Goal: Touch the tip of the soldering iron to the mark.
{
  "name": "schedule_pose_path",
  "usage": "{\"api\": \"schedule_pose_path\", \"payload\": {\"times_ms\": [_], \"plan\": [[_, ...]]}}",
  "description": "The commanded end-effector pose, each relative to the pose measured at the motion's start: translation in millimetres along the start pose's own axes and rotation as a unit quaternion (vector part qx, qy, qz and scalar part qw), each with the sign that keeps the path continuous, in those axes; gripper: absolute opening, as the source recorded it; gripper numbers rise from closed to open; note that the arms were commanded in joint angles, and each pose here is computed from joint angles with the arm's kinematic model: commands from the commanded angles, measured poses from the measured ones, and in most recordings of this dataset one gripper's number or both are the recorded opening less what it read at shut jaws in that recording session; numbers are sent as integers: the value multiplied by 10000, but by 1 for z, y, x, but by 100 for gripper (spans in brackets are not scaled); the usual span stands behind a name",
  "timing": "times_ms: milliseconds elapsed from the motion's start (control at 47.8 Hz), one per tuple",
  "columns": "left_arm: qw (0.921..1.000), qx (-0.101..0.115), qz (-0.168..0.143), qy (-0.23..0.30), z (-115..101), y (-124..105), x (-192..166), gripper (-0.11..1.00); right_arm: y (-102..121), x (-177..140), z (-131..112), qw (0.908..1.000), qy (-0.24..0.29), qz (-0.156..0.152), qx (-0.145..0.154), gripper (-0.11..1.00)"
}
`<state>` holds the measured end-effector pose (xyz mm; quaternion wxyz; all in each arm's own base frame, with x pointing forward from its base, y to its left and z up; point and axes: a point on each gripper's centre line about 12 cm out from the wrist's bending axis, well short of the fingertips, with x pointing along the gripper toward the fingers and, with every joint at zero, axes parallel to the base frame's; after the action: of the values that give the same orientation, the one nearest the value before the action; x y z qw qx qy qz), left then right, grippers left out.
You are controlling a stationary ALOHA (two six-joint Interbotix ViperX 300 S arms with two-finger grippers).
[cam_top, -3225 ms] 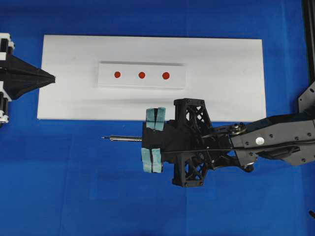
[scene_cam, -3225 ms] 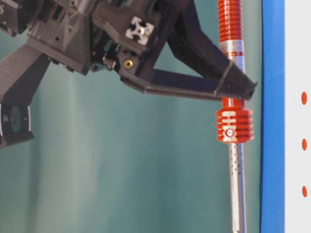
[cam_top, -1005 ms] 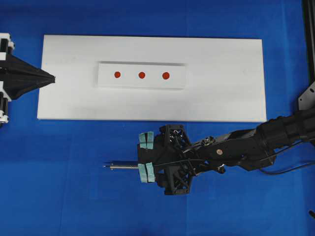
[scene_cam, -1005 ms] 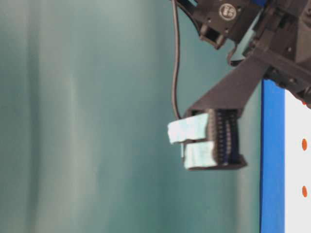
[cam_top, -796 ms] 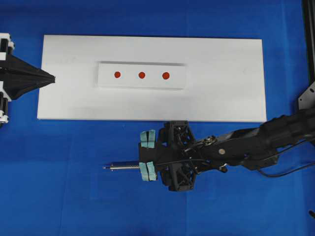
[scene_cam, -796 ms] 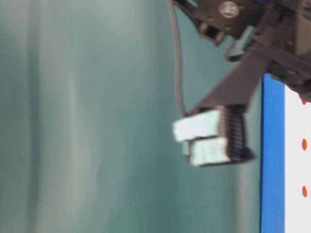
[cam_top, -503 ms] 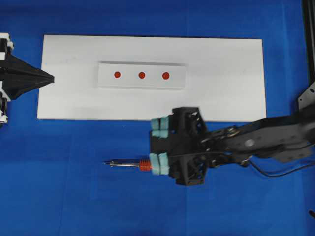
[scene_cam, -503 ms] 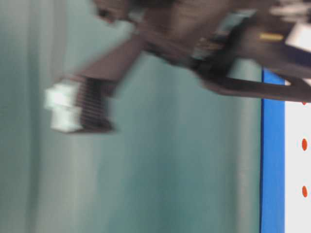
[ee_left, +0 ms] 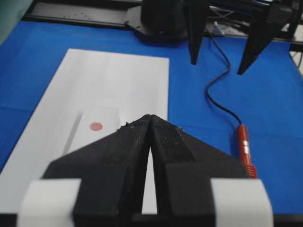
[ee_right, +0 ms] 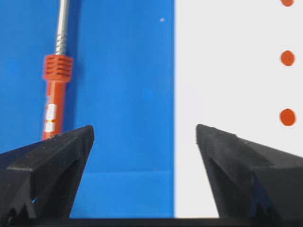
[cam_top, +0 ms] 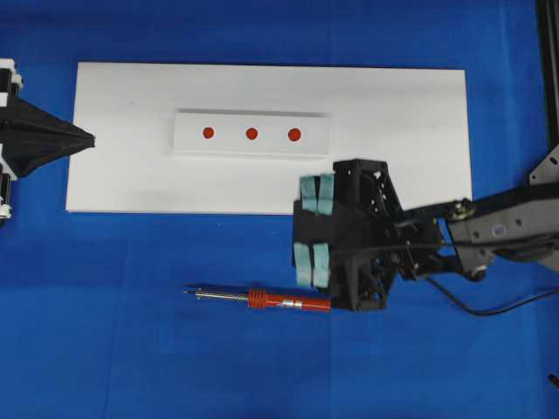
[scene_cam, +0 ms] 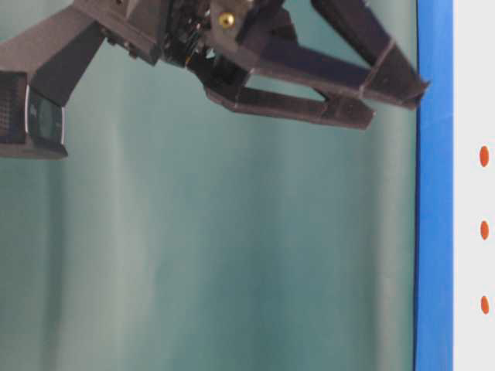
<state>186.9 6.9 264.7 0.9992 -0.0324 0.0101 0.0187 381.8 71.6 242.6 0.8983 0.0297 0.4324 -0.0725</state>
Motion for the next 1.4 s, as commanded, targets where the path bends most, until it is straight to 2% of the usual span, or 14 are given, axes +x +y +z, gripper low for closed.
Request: {"api": "schedule_pose_path", "payload": {"times_ms": [0,251,482,775,1047,1382], "plan": [[10000,7,10,-62,5,0,1,0,-18,-8,13,9996,-217,-124,134,81],[10000,0,9,-70,5,0,1,0,-72,-1,28,9980,-302,-549,-50,81],[10000,0,9,-70,5,0,1,0,-113,1,39,9956,-530,-766,112,81],[10000,-8,10,-62,5,0,1,0,-116,-10,34,9952,-582,-783,126,81],[10000,-8,10,-62,5,0,1,0,-121,-56,17,9926,-936,-743,220,81],[10000,-8,9,-77,5,0,1,0,-128,-118,-21,9855,-1523,-632,405,80]]}}
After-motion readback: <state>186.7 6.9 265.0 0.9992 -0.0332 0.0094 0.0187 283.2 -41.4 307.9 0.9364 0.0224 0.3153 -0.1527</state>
